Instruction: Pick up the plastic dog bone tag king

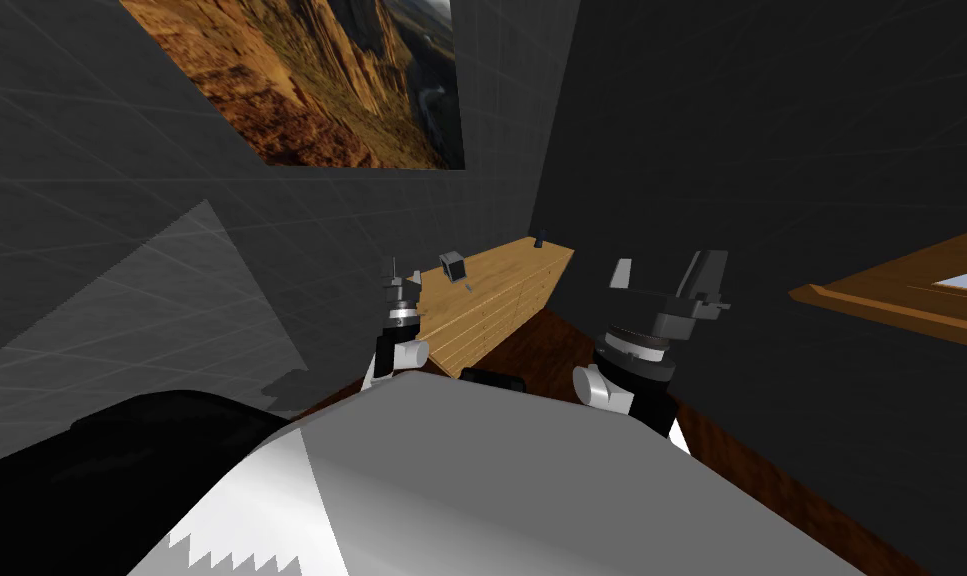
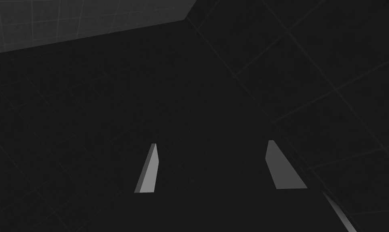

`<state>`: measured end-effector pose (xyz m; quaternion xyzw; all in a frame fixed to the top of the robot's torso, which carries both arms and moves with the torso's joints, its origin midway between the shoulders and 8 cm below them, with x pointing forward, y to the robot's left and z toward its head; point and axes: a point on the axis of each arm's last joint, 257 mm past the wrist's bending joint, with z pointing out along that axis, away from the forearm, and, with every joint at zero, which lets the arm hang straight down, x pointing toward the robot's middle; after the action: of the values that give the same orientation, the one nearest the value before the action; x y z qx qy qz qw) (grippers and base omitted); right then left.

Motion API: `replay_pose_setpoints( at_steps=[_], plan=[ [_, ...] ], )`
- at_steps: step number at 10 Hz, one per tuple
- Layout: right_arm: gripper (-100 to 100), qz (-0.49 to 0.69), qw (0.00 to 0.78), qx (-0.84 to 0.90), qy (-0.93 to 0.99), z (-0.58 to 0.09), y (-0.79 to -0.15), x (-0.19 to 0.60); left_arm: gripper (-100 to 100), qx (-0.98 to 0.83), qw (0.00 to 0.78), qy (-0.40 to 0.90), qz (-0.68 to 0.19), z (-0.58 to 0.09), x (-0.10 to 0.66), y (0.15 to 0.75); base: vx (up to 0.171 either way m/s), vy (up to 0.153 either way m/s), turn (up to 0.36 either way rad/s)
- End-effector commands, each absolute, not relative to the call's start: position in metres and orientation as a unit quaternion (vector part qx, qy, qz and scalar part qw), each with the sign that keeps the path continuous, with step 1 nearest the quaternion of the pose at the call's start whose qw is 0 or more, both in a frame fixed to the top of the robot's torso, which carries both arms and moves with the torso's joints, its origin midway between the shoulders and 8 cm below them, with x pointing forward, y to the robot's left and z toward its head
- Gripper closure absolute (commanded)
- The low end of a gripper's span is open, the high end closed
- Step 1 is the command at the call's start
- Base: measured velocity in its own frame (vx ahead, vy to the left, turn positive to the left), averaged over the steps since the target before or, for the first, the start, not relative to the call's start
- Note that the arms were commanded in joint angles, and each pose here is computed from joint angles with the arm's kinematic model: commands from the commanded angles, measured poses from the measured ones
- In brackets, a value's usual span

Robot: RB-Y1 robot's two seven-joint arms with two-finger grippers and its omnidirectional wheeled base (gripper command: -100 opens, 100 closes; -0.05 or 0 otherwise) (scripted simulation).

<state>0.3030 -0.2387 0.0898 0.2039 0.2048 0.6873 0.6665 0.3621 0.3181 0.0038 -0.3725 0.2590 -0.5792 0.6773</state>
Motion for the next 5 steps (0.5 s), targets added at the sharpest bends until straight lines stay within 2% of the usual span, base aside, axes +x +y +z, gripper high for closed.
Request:
replay_pose_setpoints(
  at_steps=[1,5],
  plan=[
    [0,0.687,0.666,0.204,0.205,0.09,-0.239,0.303,-100,-0.367,0.68,0.276,-0.571,0.001,0.363,0.32,0.004,-0.01,-0.036],
    [0,0.687,0.666,0.204,0.205,0.09,-0.239,0.303,-100,-0.358,0.693,0.343,-0.523,-0.018,0.366,0.337,0.013,-0.034,-0.061]
  ],
)
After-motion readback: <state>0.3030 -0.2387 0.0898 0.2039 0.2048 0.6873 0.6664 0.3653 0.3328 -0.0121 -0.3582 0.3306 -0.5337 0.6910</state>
